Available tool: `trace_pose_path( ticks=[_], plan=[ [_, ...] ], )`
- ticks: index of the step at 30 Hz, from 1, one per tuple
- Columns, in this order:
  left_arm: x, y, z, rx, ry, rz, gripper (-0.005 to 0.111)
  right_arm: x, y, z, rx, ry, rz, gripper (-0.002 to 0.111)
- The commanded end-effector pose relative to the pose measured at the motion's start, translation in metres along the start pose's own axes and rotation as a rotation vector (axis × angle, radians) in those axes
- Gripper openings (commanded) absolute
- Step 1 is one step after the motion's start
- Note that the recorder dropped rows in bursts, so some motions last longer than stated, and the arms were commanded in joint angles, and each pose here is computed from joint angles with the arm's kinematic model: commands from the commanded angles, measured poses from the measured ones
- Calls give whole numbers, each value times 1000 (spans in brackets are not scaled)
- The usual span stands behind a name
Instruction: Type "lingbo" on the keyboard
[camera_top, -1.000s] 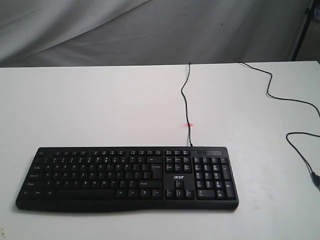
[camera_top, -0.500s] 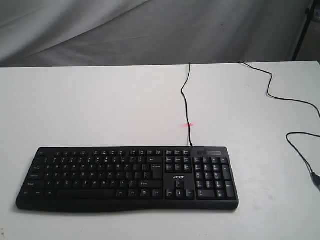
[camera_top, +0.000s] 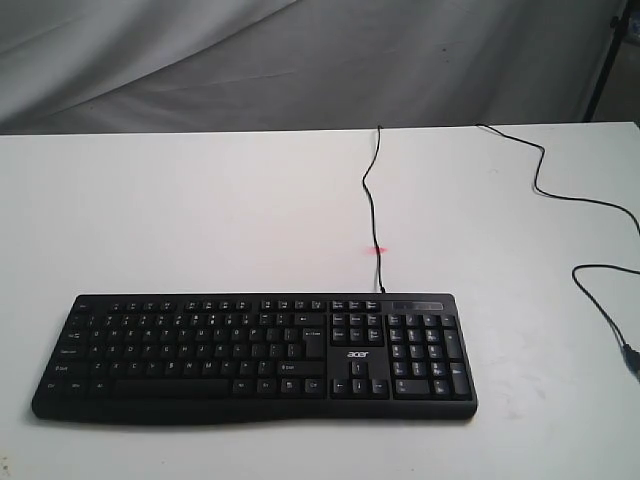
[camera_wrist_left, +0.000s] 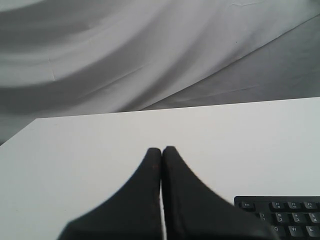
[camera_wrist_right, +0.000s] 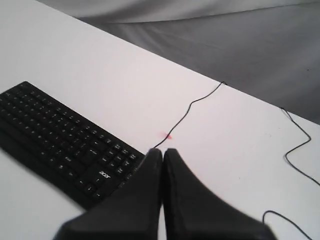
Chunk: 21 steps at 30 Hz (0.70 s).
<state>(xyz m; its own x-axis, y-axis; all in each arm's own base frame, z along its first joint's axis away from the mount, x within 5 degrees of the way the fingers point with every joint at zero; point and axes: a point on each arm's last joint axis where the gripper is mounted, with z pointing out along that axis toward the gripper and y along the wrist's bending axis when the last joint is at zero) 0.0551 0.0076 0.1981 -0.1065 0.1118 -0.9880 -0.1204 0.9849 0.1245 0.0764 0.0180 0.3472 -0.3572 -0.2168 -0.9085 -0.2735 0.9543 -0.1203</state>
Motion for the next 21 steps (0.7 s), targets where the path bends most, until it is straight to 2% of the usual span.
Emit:
trace_pose_path(
  ticks=[1, 4, 8, 11, 14, 21],
  plan=[
    [1, 0, 1, 4, 3, -3, 1, -17, 3, 19, -83, 38, 105, 0],
    [1, 0, 1, 4, 3, -3, 1, -17, 7, 38, -148, 110, 209, 0],
    [1, 0, 1, 4, 3, -3, 1, -11, 10, 67, -202, 251, 237, 0],
    [1, 0, 1, 4, 3, -3, 1, -9, 23, 90, -283, 311, 157, 0],
    [1, 0, 1, 4, 3, -3, 1, -11, 43, 114, -359, 294, 53, 0],
    [1, 0, 1, 4, 3, -3, 1, -18, 88, 175, -455, 296, -122, 0]
  ],
)
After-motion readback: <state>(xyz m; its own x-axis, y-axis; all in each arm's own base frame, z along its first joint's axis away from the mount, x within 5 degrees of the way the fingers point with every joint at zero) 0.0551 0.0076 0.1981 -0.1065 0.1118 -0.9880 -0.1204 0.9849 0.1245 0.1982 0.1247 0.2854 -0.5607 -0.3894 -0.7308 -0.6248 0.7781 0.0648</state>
